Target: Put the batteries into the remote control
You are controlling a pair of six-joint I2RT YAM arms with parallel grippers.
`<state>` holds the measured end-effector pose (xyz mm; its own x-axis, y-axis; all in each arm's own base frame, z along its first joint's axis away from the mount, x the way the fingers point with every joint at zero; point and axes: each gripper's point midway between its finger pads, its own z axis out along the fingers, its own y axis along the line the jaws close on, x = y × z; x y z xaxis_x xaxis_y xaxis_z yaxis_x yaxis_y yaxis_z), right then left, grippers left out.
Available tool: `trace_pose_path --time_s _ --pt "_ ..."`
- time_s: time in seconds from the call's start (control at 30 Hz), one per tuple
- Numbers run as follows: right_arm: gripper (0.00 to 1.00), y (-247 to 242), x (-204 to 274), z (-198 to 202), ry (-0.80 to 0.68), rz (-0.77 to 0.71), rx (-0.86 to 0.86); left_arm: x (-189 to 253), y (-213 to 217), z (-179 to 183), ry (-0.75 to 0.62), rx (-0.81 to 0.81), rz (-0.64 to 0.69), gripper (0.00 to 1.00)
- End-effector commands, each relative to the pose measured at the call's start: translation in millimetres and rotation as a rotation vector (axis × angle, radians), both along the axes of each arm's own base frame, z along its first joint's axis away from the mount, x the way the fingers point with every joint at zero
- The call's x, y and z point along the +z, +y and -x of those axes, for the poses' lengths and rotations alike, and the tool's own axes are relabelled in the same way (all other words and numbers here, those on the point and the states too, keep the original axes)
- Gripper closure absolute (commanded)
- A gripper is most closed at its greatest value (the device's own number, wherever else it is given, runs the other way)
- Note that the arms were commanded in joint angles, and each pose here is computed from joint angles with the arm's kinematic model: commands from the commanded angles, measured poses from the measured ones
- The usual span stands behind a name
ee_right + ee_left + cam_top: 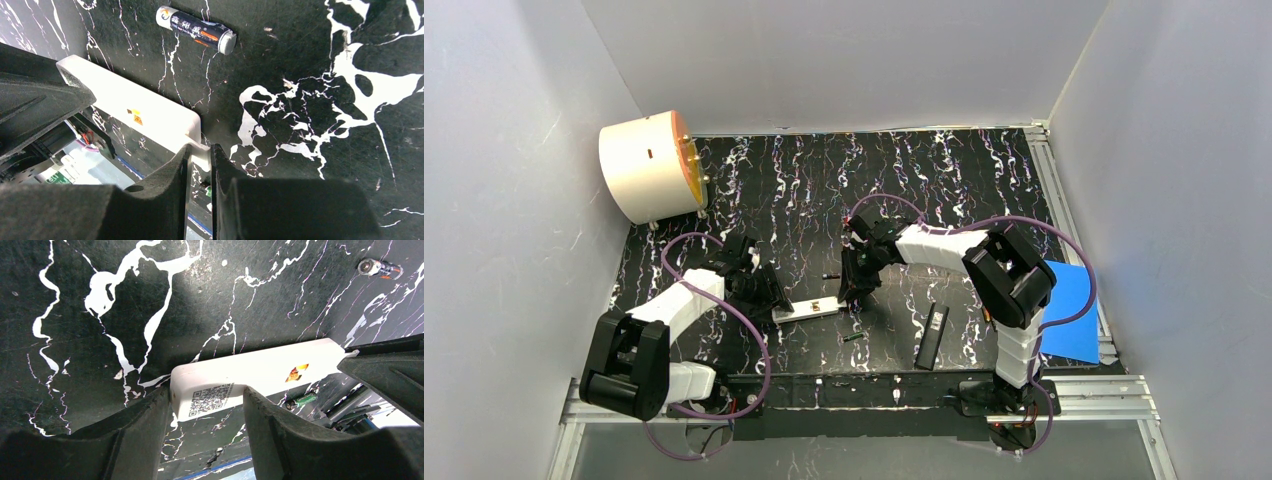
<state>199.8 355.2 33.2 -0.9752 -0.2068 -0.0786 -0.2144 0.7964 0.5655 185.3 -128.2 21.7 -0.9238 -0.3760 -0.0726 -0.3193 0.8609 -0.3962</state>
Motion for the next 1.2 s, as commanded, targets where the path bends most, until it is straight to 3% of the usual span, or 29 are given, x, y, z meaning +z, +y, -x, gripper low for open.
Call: trace_pose_path --time_s 0.0,0.77,1.17 --pt "0.99 -16 -19 11 0.048 0.095 0.003 -27 12 23 0.087 -0.004 -0.066 0.46" --pt "0.99 8 -34 20 0.035 0.157 0.029 -28 2 21 0.091 -0.021 -0.01 0.56" --pt "0.96 34 -38 40 0.003 0.186 0.092 -28 -12 21 0.086 -0.004 0.08 0.62"
